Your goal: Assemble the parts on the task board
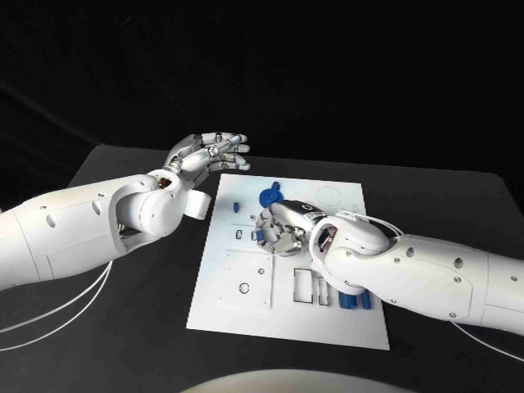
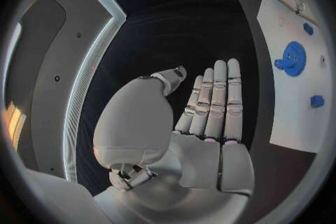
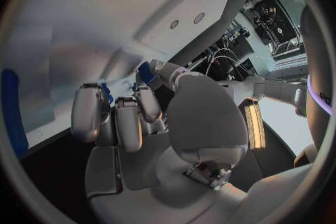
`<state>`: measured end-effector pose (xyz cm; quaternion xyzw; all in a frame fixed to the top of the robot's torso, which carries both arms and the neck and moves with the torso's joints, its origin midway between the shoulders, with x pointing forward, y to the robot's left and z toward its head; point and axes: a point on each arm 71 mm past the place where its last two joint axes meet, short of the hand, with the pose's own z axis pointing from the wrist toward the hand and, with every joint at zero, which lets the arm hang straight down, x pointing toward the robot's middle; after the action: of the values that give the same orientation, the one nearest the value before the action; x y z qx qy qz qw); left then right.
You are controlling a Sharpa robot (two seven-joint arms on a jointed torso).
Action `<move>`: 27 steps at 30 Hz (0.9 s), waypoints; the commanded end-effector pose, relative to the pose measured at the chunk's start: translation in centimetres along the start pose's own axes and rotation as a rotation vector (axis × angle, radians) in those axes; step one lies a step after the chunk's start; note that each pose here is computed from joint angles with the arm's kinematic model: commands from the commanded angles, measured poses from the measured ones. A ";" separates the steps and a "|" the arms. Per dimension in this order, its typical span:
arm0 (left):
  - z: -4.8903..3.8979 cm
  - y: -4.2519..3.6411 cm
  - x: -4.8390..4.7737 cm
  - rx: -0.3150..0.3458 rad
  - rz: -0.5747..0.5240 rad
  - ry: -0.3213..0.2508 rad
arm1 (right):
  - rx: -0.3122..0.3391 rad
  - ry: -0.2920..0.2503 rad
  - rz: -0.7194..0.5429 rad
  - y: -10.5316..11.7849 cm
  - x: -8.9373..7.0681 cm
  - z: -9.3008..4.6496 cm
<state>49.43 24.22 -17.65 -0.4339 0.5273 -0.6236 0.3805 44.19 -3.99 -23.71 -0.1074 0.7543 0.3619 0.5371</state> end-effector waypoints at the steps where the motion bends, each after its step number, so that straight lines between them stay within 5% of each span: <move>1: 0.02 -0.08 0.23 0.009 -0.012 0.020 | -0.012 -0.012 -0.010 0.2 0.1 0.1; 27: 0.04 -0.04 0.19 0.005 -0.014 0.023 | 0.006 -0.031 -0.036 -0.6 0.2 0.2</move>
<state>49.45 24.26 -17.67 -0.4339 0.5277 -0.6238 0.3796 44.51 -4.14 -24.16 -0.1084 0.7475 0.3561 0.5502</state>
